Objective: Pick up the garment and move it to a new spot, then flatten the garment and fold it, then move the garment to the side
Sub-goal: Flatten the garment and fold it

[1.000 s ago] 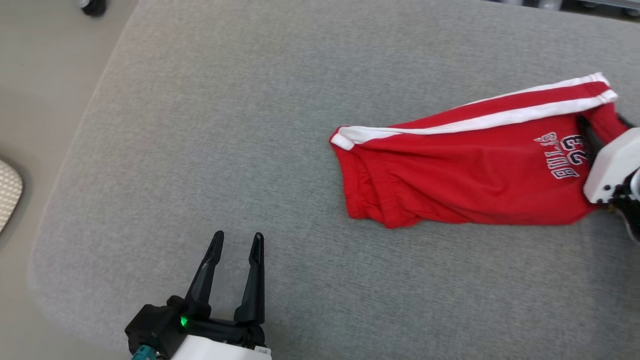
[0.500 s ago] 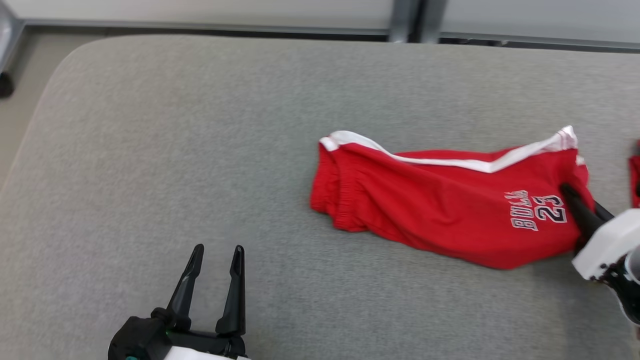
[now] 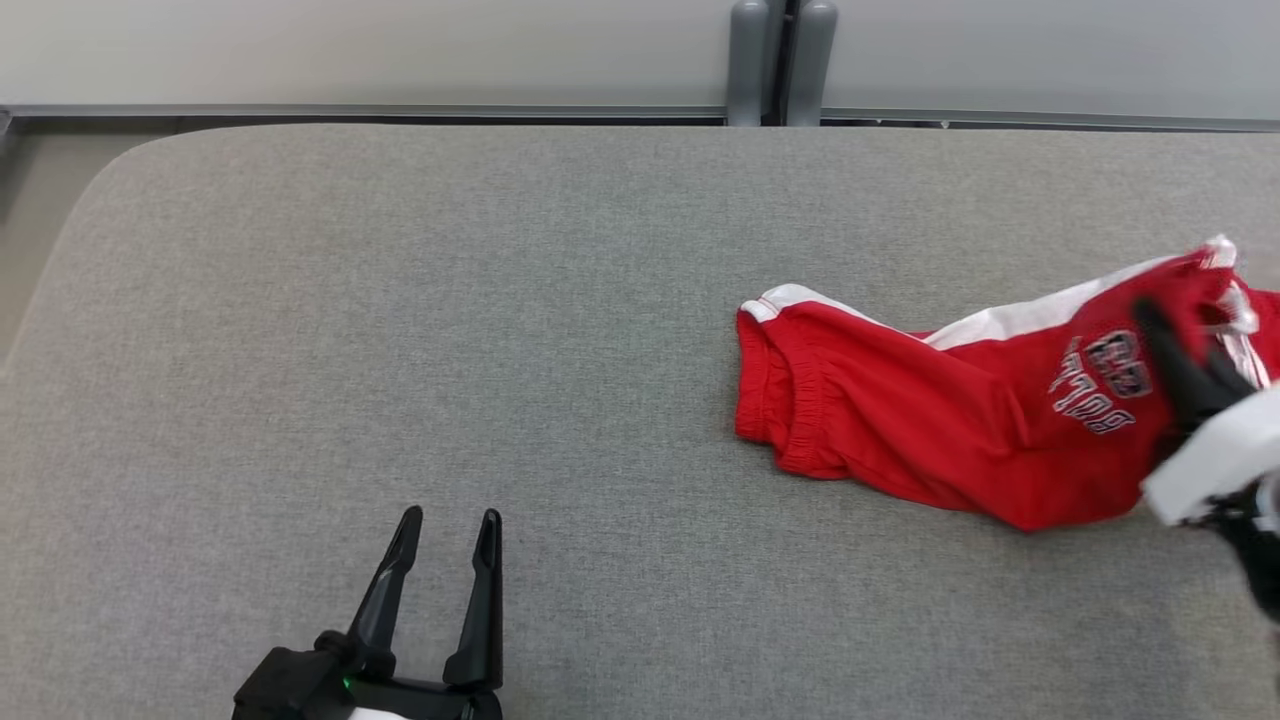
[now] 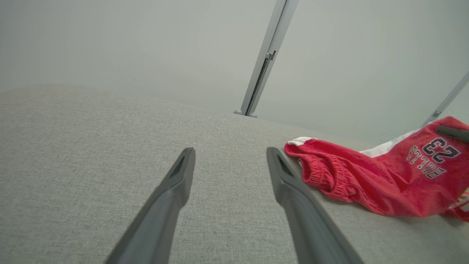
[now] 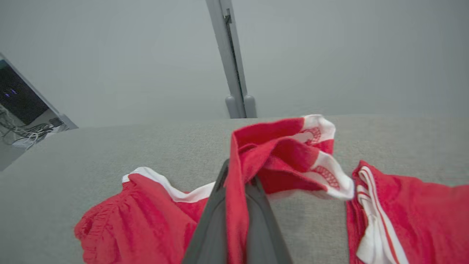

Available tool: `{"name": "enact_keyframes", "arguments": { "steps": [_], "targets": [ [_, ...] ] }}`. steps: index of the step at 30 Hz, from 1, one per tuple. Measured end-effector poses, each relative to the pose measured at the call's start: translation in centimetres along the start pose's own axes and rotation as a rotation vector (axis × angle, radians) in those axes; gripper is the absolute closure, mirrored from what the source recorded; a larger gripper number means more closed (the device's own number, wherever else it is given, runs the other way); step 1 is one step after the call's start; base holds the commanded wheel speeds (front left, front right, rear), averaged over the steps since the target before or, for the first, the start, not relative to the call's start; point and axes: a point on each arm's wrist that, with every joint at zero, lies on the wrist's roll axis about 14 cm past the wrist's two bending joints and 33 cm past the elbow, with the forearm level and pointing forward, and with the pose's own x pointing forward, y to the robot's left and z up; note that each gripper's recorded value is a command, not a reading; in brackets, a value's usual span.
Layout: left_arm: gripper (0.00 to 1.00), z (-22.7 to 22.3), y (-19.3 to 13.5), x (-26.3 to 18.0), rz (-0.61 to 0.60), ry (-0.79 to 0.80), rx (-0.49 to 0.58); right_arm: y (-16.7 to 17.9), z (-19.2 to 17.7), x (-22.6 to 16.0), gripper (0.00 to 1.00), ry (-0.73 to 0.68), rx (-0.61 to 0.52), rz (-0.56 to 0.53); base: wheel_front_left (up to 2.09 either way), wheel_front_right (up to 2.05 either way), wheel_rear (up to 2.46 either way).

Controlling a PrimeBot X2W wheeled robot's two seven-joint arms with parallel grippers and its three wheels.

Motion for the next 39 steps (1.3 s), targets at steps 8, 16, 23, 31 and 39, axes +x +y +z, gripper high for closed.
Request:
{"name": "enact_keyframes", "arguments": {
  "steps": [8, 16, 23, 31, 39],
  "targets": [
    [0.00, -0.4, 0.0, -0.1, 0.012, 0.013, -0.022, 12.7, -2.1, 3.6, 1.00, 0.106, -0.020, 0.292, 0.00, 0.00, 0.00],
    [0.00, -0.1, 1.5, 0.1, 0.063, 0.005, -0.019, 18.5, -6.8, 7.4, 0.81, 0.269, -0.068, 0.370, 0.00, 0.00, 0.00],
    [0.00, -0.4, 2.2, 0.0, 0.084, 0.014, -0.015, 18.1, -7.8, 8.7, 0.62, 0.261, -0.066, 0.329, 0.00, 0.00, 0.00],
    [0.00, -0.6, 1.3, -0.1, 0.048, 0.020, -0.014, 21.2, -7.0, 6.7, 0.00, 0.179, -0.040, 0.406, 0.00, 0.00, 0.00],
    [0.00, -0.2, 1.2, -1.9, 0.042, 0.007, -0.004, 17.0, -3.4, 1.7, 0.00, -0.073, -0.138, 0.334, 0.00, 0.00, 0.00]
  ]
}}
